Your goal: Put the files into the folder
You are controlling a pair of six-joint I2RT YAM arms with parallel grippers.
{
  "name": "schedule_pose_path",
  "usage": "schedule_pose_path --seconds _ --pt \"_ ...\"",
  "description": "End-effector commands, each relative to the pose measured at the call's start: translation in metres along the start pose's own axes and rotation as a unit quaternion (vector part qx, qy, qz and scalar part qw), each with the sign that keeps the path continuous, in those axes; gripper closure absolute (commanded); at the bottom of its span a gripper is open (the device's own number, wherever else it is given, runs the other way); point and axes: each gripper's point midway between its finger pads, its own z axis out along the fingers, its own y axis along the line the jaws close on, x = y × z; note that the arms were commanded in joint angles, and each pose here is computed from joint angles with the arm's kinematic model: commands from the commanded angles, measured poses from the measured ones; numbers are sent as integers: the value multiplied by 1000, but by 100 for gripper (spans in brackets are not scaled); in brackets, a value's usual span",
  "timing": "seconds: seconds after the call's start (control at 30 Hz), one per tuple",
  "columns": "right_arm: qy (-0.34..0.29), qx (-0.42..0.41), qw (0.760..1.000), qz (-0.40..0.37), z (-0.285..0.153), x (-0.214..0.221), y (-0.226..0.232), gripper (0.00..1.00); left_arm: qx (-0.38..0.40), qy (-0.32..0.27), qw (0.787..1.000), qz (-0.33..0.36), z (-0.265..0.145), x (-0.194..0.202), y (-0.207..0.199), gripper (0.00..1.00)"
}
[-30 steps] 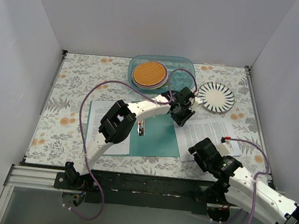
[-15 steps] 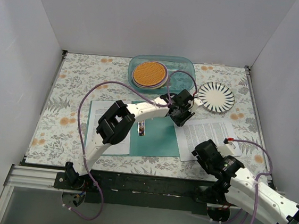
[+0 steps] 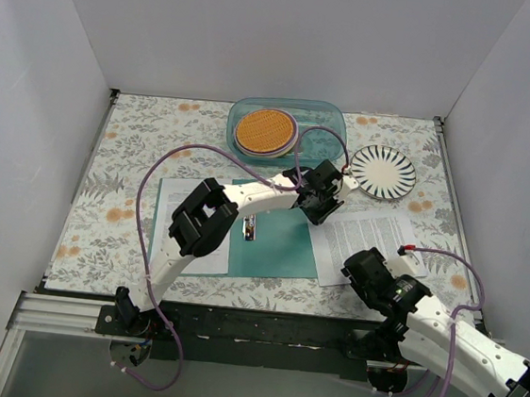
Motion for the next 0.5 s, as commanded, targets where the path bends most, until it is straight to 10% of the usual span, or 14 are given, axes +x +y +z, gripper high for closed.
schedule_pose_path --seconds 0.0,0.47 --pt "-7 14 1000 13 11 4 -11 24 -16 72 997 4 -6 45 5 82" --pt "-15 -9 1000 26 15 2 0 50 -17 74 997 5 -7 47 5 84"
